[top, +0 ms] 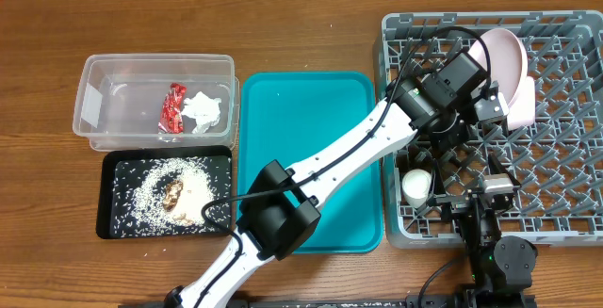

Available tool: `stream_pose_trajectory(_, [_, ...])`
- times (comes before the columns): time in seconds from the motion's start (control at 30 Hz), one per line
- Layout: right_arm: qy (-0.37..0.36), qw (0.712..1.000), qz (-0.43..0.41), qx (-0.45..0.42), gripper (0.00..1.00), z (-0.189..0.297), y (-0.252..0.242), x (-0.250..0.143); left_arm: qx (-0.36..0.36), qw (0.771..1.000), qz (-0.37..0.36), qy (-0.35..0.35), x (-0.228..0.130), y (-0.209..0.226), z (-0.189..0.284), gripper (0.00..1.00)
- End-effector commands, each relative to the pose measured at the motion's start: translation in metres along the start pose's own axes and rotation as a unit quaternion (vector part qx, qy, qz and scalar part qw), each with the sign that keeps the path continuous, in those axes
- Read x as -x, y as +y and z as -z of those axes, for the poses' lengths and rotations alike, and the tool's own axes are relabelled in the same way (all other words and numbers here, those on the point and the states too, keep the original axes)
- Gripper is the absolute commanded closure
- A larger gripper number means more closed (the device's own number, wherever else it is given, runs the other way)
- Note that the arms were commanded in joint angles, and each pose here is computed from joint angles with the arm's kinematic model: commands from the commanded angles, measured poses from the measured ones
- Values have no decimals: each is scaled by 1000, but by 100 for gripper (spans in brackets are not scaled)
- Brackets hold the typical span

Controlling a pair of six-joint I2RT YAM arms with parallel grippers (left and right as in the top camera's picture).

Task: Sort waste into correct bins and load items into the dishwasher

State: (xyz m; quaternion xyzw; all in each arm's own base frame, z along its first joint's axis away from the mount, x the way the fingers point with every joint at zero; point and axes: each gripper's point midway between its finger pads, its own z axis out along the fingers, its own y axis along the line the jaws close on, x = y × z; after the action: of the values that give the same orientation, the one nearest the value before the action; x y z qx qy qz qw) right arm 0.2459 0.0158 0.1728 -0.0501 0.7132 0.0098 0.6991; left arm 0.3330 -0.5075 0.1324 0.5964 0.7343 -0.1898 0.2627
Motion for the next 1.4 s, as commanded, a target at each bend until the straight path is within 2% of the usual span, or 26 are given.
stream_pose_trajectory(0.0, [-1, 1000, -4, -4, 0, 0, -2, -2, 10, 1000, -3, 17, -12, 5, -12, 64])
stream_pose_trajectory(0.17, [-1, 1000, -4, -4, 0, 0, -2, -2, 19, 1000, 23, -2, 0, 10, -6, 95])
stream_pose_trajectory(0.3, [-1, 1000, -4, -4, 0, 0, -2, -2, 28, 997, 61, -26, 17, 16, 9, 96])
stream_pose_trajectory(0.5, [-1, 1000, -4, -4, 0, 0, -2, -2, 41, 984, 158, -71, 44, 40, 46, 96])
stream_pose_trajectory(0.7, [-1, 1000, -4, -4, 0, 0, -2, -2, -51, 961, 238, -130, 64, 52, 81, 96])
stream_pose_trajectory(0.9, [-1, 1000, -4, -4, 0, 0, -2, -2, -135, 933, 299, -150, 66, 55, 98, 96])
stream_pose_trajectory(1.0, [-1, 1000, -4, -4, 0, 0, -2, -2, -227, 894, 344, -174, 84, 47, 118, 96])
stream_pose_trajectory(1.1, [-1, 1000, -4, -4, 0, 0, -2, -2, -269, 847, 421, -184, 97, 56, 134, 96])
stream_pose_trajectory(1.37, [-1, 1000, -4, -4, 0, 0, -2, -2, -254, 737, 596, -194, 100, 103, 144, 96])
